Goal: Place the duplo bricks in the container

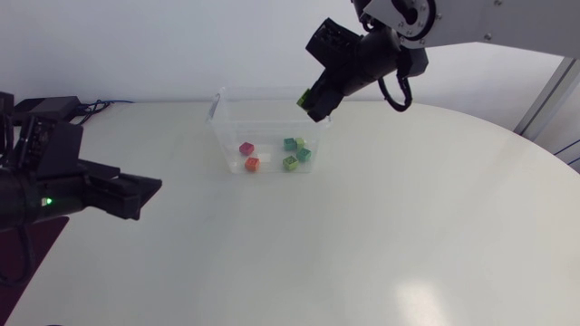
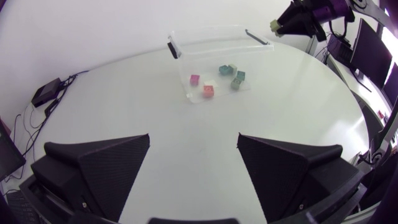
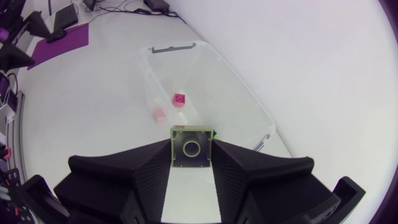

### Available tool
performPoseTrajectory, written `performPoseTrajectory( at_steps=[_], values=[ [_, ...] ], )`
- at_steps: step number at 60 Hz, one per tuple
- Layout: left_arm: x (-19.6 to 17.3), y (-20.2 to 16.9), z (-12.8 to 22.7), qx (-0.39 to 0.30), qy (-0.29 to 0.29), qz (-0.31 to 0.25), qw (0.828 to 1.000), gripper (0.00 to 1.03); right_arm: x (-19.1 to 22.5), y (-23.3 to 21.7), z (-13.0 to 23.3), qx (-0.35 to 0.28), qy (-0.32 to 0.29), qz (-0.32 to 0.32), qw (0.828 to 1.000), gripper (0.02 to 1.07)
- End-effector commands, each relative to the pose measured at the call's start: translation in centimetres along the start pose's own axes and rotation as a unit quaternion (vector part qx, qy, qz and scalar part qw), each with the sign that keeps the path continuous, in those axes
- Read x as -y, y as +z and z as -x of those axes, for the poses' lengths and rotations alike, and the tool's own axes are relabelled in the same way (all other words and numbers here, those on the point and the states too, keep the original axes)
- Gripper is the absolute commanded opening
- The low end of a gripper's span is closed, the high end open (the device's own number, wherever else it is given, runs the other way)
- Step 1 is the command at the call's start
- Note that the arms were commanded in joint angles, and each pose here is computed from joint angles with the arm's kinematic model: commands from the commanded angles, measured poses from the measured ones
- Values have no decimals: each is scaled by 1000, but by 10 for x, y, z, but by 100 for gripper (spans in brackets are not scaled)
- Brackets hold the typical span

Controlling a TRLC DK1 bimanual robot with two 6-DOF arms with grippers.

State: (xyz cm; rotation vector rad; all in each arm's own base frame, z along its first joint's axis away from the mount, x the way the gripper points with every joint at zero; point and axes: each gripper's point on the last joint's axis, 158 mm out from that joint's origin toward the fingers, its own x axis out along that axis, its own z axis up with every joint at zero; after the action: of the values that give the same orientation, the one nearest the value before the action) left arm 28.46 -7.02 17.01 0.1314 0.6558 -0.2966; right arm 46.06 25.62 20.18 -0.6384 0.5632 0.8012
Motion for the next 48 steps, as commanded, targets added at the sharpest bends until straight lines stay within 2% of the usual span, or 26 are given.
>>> performPoseTrajectory(
  at_steps=[1,14,29,32,34,36,41,48],
  values=[
    [-5,-18,3,-7,10,-2,1000,99,16,0,-17,1,-15,-33,999,35],
    [-8,-33,15,-12,18,-2,1000,99,38,5,-45,19,-40,-70,997,35],
    [-12,-38,26,-6,29,3,1000,99,41,11,-73,29,-64,-81,994,38],
    [-14,-39,28,-4,32,2,999,99,42,12,-79,35,-73,-78,994,44],
    [-15,-40,29,-4,34,2,999,99,41,11,-83,36,-75,-77,994,53],
    [-16,-39,30,-2,36,0,999,99,41,11,-86,37,-82,-76,993,70],
    [-17,-40,33,2,40,-3,999,99,43,13,-86,47,-95,-82,991,104],
    [-23,-38,40,16,53,-8,998,99,48,17,-65,59,-108,-86,989,103]
  ],
)
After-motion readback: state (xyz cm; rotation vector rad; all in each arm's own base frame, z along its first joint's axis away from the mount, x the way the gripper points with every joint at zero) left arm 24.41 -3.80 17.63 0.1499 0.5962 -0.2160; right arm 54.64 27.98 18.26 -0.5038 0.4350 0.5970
